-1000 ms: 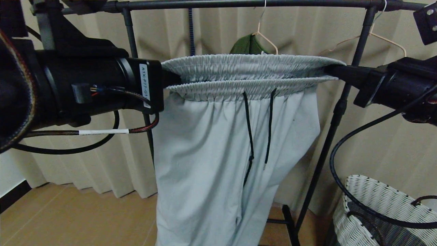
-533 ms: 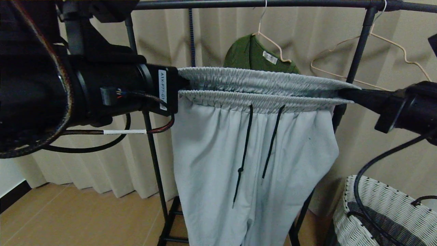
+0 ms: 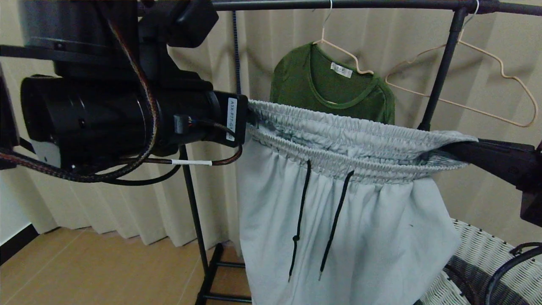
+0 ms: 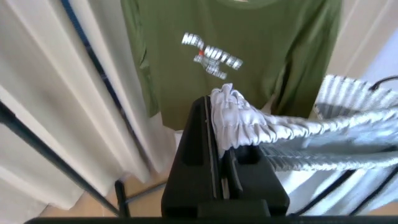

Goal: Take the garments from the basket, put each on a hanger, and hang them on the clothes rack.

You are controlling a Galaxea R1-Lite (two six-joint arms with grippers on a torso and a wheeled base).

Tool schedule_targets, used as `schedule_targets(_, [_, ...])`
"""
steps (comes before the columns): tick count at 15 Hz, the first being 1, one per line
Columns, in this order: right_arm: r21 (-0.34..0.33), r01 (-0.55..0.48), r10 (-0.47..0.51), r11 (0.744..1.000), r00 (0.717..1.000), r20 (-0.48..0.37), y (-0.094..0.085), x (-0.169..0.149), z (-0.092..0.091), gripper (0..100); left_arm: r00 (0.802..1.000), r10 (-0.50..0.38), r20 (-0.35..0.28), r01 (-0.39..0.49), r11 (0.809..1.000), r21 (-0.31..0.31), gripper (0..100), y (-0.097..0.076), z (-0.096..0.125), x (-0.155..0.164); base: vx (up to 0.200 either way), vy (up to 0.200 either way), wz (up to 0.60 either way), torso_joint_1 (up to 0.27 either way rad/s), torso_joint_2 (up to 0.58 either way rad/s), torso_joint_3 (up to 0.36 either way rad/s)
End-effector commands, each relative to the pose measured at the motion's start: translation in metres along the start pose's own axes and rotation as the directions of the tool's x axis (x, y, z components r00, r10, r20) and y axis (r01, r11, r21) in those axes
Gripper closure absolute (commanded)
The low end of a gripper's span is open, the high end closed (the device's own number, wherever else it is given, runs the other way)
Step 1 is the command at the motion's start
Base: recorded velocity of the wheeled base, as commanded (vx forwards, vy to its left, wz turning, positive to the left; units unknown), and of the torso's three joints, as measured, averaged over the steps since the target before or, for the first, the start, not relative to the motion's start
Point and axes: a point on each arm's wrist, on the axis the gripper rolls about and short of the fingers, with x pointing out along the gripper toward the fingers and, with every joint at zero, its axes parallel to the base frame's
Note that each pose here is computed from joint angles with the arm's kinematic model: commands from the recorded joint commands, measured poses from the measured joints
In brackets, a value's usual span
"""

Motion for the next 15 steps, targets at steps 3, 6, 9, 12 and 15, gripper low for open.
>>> schedule_targets(3, [-0.052, 0.100, -0.100, 0.994, 0.995, -0.001, -0.027, 0.027, 0.002, 100, 0.999, -0.010, -0.037, 0.010, 1.000, 0.010, 100, 0.009, -0.003, -0.040, 0.000, 0.000, 0.00, 0.000, 0.00, 0.000])
schedule_targets(6, [-0.072, 0.103, -0.097, 0.992, 0.991, 0.089, -0.039, 0.061, 0.017, 100, 0.989, -0.110, -0.104, 0.112, 0.993, 0.021, 100, 0.013, -0.012, -0.073, 0.000, 0.000, 0.00, 0.000, 0.00, 0.000])
schedule_targets(9, [-0.078, 0.104, -0.095, 0.992, 0.989, 0.116, -0.043, 0.072, 0.026, 100, 0.980, -0.150, -0.131, 0.155, 0.987, 0.031, 100, 0.007, -0.022, -0.082, 0.000, 0.000, 0.00, 0.000, 0.00, 0.000])
schedule_targets(12, [-0.078, 0.106, -0.097, 0.991, 0.989, 0.113, -0.042, 0.069, 0.026, 100, 0.976, -0.164, -0.144, 0.172, 0.984, 0.040, 100, 0.003, -0.026, -0.082, 0.000, 0.000, 0.00, 0.000, 0.00, 0.000])
schedule_targets(15, [-0.065, 0.219, -0.215, 0.974, 0.975, 0.059, -0.050, 0.032, 0.032, 100, 0.992, -0.107, -0.062, 0.111, 0.992, 0.059, 100, 0.002, -0.015, -0.055, 0.000, 0.000, 0.00, 0.000, 0.00, 0.000])
